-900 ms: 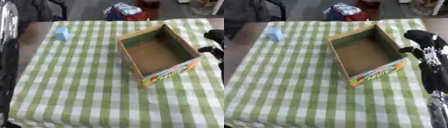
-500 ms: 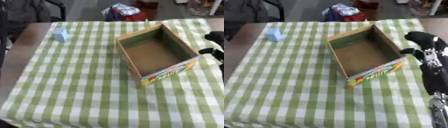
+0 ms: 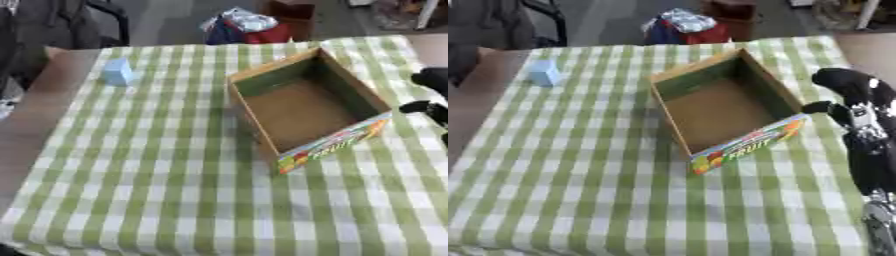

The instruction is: Pick up objects on the table and place them in the box.

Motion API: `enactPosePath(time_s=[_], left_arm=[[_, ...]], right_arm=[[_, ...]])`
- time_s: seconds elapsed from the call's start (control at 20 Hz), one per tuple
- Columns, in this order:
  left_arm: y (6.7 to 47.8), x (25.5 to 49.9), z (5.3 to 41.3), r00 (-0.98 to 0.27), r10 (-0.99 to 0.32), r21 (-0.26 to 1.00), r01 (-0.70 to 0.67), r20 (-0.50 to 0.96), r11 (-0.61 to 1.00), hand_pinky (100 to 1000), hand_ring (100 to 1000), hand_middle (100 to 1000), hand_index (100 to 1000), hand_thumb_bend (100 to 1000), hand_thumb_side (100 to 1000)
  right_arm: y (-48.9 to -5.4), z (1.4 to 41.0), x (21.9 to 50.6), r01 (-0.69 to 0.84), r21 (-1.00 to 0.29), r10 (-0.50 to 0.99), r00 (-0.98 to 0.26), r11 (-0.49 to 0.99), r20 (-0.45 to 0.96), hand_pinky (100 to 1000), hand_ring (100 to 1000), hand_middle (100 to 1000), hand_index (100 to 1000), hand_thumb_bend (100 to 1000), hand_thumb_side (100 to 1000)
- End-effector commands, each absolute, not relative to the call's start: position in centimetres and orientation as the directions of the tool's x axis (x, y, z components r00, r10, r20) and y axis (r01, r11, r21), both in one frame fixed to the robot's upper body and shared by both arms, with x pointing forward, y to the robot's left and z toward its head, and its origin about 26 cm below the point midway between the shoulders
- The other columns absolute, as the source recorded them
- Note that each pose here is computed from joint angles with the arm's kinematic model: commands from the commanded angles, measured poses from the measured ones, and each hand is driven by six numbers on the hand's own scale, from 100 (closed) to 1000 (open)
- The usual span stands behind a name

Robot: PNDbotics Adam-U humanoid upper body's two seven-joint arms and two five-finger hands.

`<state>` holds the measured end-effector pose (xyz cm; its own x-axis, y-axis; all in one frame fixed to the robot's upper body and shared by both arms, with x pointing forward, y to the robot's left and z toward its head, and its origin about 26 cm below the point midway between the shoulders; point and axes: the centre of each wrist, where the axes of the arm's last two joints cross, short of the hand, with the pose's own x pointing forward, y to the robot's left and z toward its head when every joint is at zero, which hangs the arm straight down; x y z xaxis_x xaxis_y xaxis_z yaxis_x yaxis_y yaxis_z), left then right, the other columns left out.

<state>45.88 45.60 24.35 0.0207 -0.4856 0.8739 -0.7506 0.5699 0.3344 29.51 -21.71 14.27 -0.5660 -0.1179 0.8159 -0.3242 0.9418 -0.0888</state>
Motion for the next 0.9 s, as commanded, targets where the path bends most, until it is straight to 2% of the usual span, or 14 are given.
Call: enactPosePath(time_s=[0.05,0.1,0.25,0.3,0.4,0.45,0.55,0.6,0.65,0.8,0.85,0.9], left_arm=[[47.0,45.5,25.2,0.107,-0.57,0.438,-0.757,0.815,0.484,689,575,578,789,100,669],[47.0,45.5,25.1,0.119,-0.578,0.452,-0.754,0.808,0.477,725,626,636,830,100,644],[48.0,44.8,22.9,0.205,-0.646,0.575,-0.692,0.735,0.435,752,669,678,840,100,634],[48.1,44.6,22.3,0.229,-0.673,0.619,-0.663,0.703,0.421,778,715,719,851,100,626],[48.2,44.5,21.6,0.269,-0.724,0.699,-0.599,0.635,0.39,783,725,728,852,100,625],[48.1,44.5,21.3,0.287,-0.746,0.736,-0.565,0.6,0.374,808,772,770,865,100,616],[48.1,44.5,20.3,0.323,-0.79,0.808,-0.484,0.521,0.336,821,795,789,872,100,609],[48.0,44.5,20.0,0.336,-0.809,0.838,-0.446,0.483,0.315,835,817,807,883,142,589],[48.0,44.5,19.8,0.344,-0.825,0.862,-0.412,0.448,0.296,836,819,809,884,145,586],[47.9,44.5,19.3,0.351,-0.858,0.907,-0.327,0.375,0.263,855,842,829,895,263,511],[47.9,44.5,19.3,0.349,-0.867,0.918,-0.304,0.357,0.255,855,842,829,895,263,511],[47.9,44.5,19.2,0.347,-0.874,0.927,-0.28,0.339,0.248,865,855,842,905,308,470]], right_arm=[[-21.8,14.9,29.4,-0.329,-0.118,-0.105,-0.587,0.937,0.803,590,824,722,690,100,546],[-21.8,14.9,29.4,-0.329,-0.119,-0.105,-0.587,0.937,0.803,590,824,722,690,100,546],[-21.7,15.1,29.5,-0.334,-0.126,-0.104,-0.592,0.934,0.799,590,824,722,690,100,547],[-21.7,15.1,29.5,-0.336,-0.127,-0.104,-0.592,0.933,0.799,590,825,722,690,100,547],[-21.6,15.2,29.5,-0.338,-0.129,-0.104,-0.593,0.932,0.798,590,825,722,690,100,547],[-21.6,15.2,29.5,-0.337,-0.13,-0.104,-0.593,0.932,0.798,589,825,722,690,100,548],[-21.6,15.2,29.6,-0.338,-0.132,-0.103,-0.595,0.932,0.797,589,825,722,690,100,548],[-21.6,15.2,29.6,-0.337,-0.132,-0.103,-0.596,0.932,0.797,588,825,722,689,100,549],[-21.6,15.2,29.6,-0.336,-0.132,-0.102,-0.597,0.933,0.796,588,825,722,689,100,549],[-21.5,15.3,29.6,-0.333,-0.132,-0.102,-0.6,0.934,0.793,587,826,722,689,100,549],[-21.5,15.3,29.6,-0.333,-0.132,-0.102,-0.601,0.934,0.792,587,826,722,689,100,549],[-21.4,15.4,29.6,-0.334,-0.133,-0.103,-0.603,0.933,0.791,587,826,722,688,100,549]])
